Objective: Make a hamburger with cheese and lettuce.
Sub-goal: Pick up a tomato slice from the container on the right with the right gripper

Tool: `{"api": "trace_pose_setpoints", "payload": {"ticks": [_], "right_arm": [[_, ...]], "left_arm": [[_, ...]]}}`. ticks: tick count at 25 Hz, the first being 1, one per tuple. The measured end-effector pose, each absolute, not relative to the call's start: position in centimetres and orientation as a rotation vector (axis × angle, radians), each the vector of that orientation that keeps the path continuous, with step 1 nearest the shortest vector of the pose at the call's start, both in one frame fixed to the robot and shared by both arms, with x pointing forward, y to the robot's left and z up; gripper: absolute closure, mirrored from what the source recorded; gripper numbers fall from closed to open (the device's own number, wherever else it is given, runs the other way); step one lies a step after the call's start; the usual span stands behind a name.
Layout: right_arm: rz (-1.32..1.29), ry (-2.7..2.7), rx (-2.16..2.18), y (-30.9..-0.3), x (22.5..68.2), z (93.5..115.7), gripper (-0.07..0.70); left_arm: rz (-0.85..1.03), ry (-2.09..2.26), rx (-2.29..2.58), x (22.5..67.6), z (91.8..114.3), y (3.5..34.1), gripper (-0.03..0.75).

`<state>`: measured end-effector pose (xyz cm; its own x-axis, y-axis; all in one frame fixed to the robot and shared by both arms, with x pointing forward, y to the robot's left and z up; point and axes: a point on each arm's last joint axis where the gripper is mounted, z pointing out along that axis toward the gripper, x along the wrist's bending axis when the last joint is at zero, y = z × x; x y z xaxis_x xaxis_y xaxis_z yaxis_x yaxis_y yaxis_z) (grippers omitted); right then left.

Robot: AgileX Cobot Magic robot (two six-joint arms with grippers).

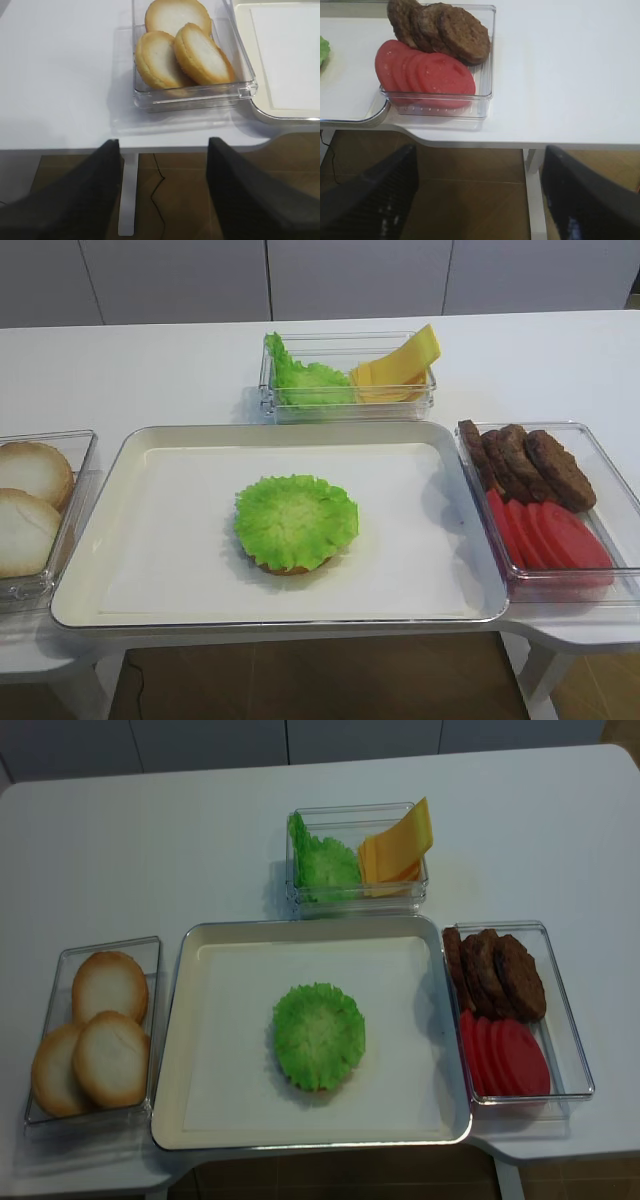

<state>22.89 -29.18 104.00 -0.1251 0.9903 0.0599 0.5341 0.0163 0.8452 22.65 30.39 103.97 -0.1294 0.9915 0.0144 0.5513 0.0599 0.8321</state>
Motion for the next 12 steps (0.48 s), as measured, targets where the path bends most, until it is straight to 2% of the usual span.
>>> {"api": "trace_pose_setpoints", "payload": {"ticks": [12], "right_arm": [[1.009, 1.716, 1.565, -29.18, 22.89, 104.00, 0.031]], "left_arm": [[0.950, 1.747, 1.546, 22.65, 103.97, 30.39, 0.309]]}}
